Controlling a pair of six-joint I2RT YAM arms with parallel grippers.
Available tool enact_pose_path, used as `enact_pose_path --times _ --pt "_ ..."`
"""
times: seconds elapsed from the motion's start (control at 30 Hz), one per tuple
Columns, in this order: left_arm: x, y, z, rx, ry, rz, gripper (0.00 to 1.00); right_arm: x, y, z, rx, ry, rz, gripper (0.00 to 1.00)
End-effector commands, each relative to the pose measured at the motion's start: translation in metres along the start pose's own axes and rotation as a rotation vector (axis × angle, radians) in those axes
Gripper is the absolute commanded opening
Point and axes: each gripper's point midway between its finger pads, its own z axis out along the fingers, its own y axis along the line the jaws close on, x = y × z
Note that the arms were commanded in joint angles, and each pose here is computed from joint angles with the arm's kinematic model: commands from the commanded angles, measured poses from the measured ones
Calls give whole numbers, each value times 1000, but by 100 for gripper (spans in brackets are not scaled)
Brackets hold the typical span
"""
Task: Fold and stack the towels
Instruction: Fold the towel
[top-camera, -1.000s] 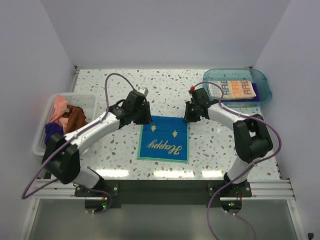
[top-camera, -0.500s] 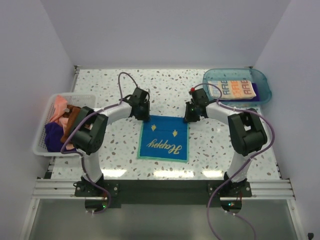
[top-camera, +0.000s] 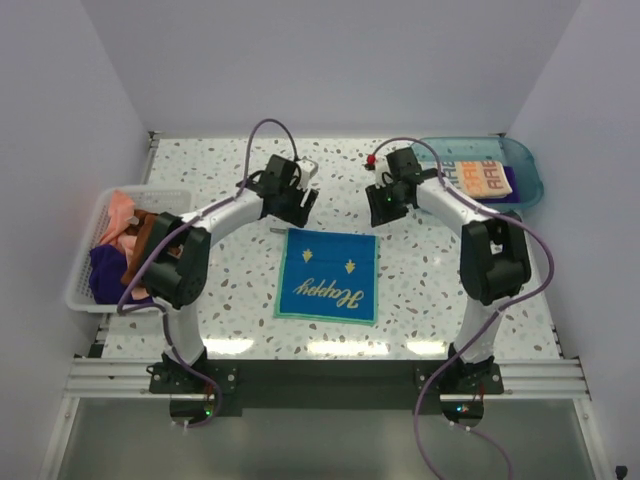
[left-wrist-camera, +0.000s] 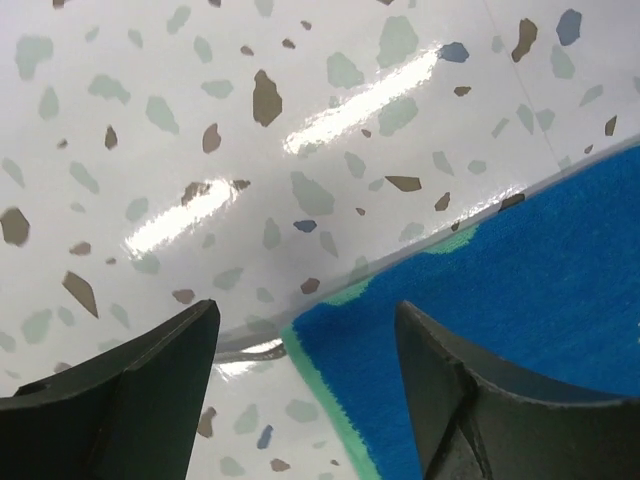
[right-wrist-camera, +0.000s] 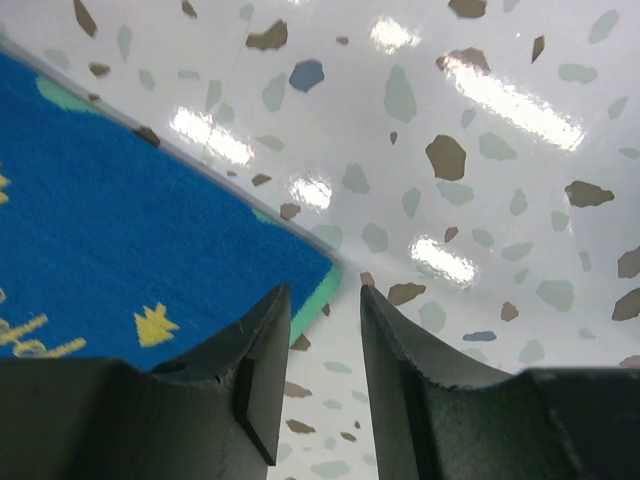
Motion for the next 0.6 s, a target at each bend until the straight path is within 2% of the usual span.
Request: enact_pose_path --times 0.0,0.3,0.57 --pt "-9 6 3 56 8 220 76 20 -1 9 -77 135 -142 39" --pt "-1 0 24 216 50 357 75 20 6 24 -178 202 -217 41" --pt "27 -1 37 308 145 365 70 30 13 41 -263 248 -228 41"
